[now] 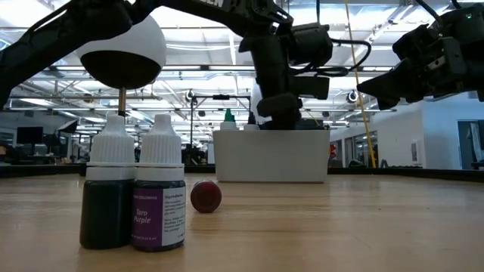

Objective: Pick & Place food coloring
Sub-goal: Put the bottom small red food coloring bottle into the gray bin

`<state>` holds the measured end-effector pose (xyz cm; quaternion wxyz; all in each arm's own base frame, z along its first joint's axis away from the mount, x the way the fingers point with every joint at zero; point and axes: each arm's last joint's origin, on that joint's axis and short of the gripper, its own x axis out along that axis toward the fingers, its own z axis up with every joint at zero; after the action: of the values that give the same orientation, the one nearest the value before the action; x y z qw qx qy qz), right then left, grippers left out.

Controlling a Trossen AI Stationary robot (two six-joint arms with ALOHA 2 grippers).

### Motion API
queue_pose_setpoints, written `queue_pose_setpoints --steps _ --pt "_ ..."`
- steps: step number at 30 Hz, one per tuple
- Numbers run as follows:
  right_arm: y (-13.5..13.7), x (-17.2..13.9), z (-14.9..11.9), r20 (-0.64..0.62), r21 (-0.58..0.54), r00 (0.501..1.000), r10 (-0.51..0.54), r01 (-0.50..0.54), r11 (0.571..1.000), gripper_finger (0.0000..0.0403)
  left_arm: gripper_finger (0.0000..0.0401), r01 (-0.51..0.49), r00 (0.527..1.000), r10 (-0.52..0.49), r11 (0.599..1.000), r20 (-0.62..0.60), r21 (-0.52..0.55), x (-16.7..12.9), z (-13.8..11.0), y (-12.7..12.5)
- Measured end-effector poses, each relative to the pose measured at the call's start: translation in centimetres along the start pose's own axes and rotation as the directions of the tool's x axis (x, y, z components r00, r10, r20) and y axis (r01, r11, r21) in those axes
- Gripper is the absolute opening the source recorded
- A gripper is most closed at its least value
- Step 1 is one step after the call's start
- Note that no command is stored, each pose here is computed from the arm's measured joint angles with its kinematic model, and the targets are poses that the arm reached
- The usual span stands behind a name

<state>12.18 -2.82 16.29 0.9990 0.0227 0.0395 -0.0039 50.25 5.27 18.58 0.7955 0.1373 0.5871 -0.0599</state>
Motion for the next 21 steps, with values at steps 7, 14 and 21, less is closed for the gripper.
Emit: queue_pose_setpoints --steps 7,14,21 --pt "0.00 0.00 0.00 0.000 0.000 1.000 0.000 0.000 1.000 0.0000 0.0081 0.006 1.000 -0.006 1.000 -0.015 -0.004 0.54 -0.31 -0.09" --pt "0.00 0.00 0.00 0.000 0.000 1.000 0.000 0.000 1.000 0.0000 0.0081 0.002 1.000 -0.002 1.000 -0.007 -0.004 0.54 -0.23 -0.05" --pt "0.00 0.00 0.00 0.000 0.000 1.000 0.000 0.000 1.000 0.0000 0.0090 0.029 1.000 -0.029 1.000 0.005 0.001 0.55 -0.20 -0.13"
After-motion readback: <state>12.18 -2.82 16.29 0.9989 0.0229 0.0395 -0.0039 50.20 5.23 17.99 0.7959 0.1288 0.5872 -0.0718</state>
